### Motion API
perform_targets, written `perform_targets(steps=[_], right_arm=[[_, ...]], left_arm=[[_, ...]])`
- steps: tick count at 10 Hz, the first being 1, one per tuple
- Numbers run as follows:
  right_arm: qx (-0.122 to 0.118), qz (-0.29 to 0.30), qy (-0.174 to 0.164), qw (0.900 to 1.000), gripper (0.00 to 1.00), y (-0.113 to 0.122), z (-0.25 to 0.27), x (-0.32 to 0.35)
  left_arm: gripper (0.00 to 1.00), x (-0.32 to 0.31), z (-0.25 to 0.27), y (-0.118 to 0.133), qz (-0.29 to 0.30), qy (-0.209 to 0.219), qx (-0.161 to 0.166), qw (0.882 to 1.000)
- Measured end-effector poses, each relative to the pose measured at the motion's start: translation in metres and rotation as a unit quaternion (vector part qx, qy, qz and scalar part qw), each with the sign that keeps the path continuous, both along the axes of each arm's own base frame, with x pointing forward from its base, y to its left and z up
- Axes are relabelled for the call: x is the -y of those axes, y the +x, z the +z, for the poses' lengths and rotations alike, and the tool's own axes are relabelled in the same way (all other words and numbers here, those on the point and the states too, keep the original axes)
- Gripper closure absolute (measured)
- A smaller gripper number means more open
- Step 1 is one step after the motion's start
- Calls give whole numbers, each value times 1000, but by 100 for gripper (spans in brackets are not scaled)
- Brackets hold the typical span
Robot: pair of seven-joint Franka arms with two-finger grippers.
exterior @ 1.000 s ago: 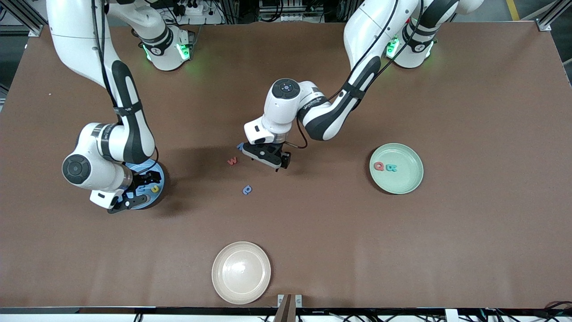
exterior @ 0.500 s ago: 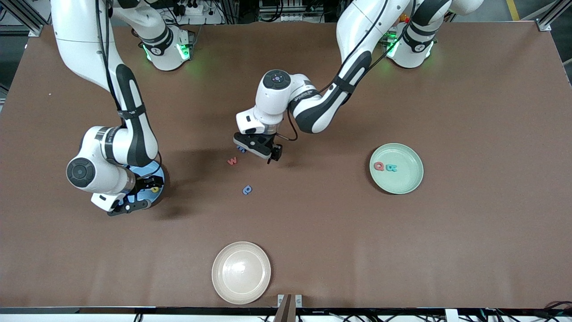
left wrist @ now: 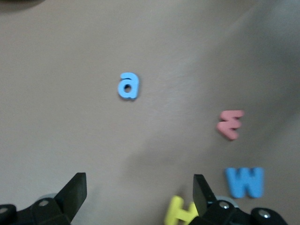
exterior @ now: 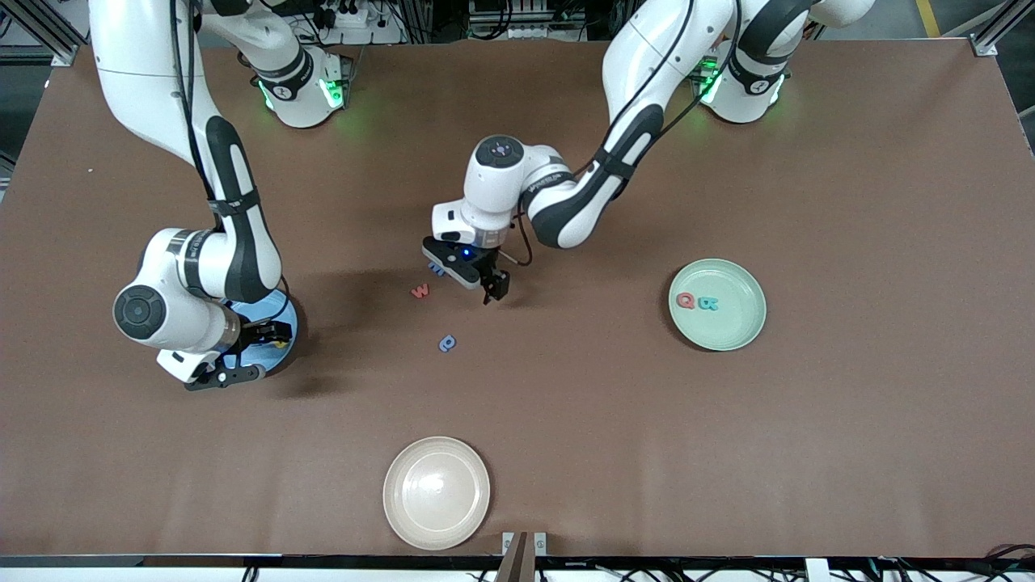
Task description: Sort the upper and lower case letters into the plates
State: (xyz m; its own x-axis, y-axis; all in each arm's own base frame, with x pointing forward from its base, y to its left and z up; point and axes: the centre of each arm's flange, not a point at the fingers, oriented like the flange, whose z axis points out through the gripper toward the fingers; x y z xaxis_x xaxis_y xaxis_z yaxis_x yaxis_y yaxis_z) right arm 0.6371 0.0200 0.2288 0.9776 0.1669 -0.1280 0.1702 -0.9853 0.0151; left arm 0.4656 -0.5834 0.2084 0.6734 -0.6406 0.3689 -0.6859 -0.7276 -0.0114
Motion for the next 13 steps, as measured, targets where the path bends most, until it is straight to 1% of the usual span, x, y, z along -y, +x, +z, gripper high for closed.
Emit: perform_targets(steps=[1, 2, 6, 11, 13], right_arm=[[0, -3, 0, 1000, 0, 0, 0, 4], [0, -6, 0, 1000, 0, 1, 1, 8], [1, -11, -1, 1000, 0, 1, 1, 13], [-3, -27, -1, 1000, 0, 0, -1, 30], [-4, -27, -1, 1000, 0, 0, -1, 30]], left_arm=[[0, -5, -10, 5, -18, -1, 5, 1000], [0, -4, -18, 4, -26, -5, 7, 1000], [0, 9, -25, -17, -44, -4, 2, 999], [0, 5, -44, -34, -52, 10, -15, 998], [7, 7, -45, -39, -55, 10, -17, 998]])
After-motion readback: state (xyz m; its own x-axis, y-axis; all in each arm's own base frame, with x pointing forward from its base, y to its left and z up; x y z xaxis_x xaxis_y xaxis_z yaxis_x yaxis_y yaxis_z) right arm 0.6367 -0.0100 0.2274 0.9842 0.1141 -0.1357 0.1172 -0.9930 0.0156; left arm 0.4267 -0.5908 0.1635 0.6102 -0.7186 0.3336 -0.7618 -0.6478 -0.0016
